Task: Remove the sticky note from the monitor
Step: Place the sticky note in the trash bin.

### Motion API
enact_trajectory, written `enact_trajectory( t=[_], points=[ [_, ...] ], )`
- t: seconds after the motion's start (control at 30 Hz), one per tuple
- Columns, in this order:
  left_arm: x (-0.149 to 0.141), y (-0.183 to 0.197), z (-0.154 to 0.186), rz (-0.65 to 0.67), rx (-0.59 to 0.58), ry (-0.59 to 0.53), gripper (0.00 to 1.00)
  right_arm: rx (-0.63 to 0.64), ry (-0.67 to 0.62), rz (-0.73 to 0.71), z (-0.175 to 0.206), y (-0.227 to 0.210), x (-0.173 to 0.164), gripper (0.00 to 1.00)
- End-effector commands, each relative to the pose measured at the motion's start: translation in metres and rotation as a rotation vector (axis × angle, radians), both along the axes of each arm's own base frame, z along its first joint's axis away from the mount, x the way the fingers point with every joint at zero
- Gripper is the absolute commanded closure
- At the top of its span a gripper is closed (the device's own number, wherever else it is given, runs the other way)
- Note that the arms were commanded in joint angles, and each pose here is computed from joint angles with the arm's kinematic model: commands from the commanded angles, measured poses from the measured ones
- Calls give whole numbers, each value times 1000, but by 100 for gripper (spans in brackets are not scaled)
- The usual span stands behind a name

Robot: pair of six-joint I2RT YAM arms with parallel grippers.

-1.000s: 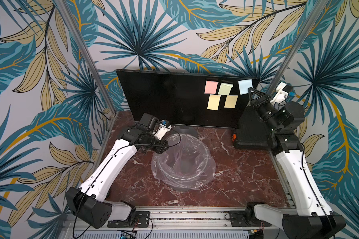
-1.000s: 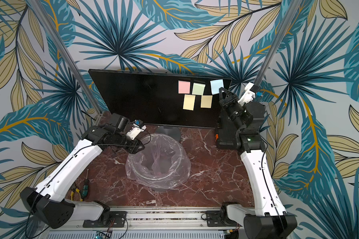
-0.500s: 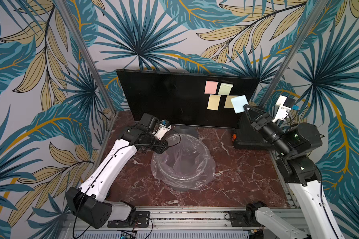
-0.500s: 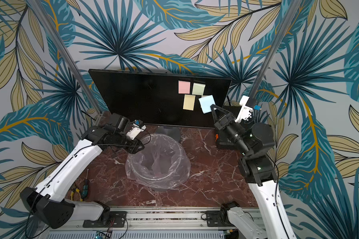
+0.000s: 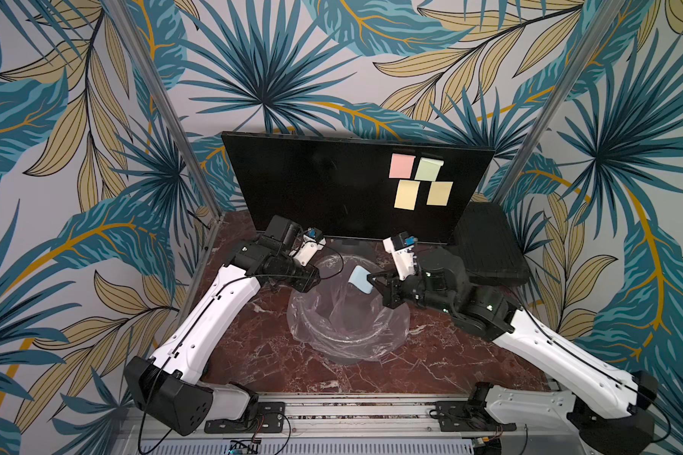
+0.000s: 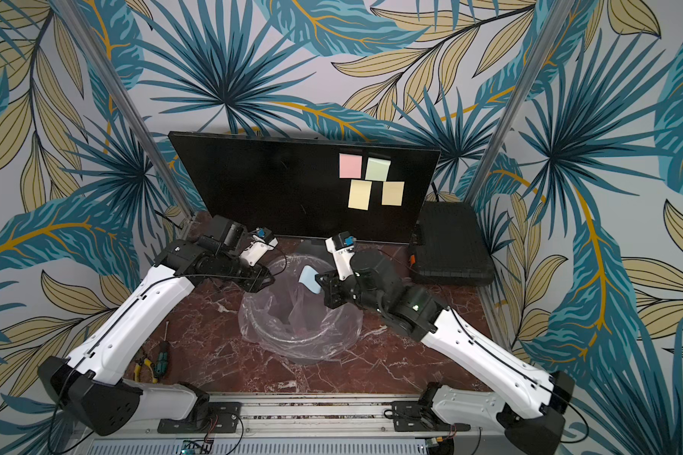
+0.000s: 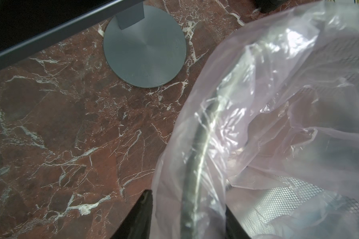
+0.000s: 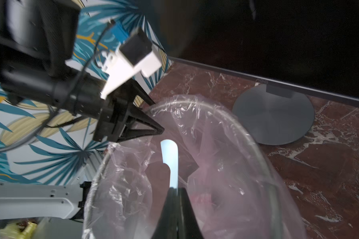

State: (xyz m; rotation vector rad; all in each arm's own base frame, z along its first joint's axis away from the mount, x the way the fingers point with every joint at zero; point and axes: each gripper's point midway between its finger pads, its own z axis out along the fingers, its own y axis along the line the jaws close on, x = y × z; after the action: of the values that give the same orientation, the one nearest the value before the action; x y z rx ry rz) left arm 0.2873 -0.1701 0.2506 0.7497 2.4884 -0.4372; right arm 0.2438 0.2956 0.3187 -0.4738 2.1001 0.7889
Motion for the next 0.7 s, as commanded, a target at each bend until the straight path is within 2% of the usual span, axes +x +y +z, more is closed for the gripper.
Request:
enact_trajectory(
  t=[0.0, 0.07, 0.13, 0.27, 0.33, 0.43, 0.57, 0.67],
  points=[
    [4, -2, 11, -10, -9, -41, 54, -111, -43, 6, -11, 5, 5, 100],
    [5, -2, 12, -7, -9, -38, 54, -126, -26, 24, -19, 10, 3, 92],
    [4, -2, 13, -8, -12, -36, 54, -133, -19, 36, -23, 12, 0, 63],
    [4, -2, 14, -8, -11, -42, 54, -125, -23, 42, -14, 9, -5, 34],
    [4, -2, 15, -10, -11, -44, 54, -94, -45, 33, -1, 6, -6, 29],
    [3, -1, 15, -9, -9, -48, 54, -45, -77, 32, 20, 3, -8, 27],
    [3, 0, 16, -8, -7, -53, 54, -55, -69, 66, 22, 10, -10, 28],
    [4, 0, 15, -7, -6, -51, 54, -67, -63, 36, 19, 9, -4, 33]
  ],
)
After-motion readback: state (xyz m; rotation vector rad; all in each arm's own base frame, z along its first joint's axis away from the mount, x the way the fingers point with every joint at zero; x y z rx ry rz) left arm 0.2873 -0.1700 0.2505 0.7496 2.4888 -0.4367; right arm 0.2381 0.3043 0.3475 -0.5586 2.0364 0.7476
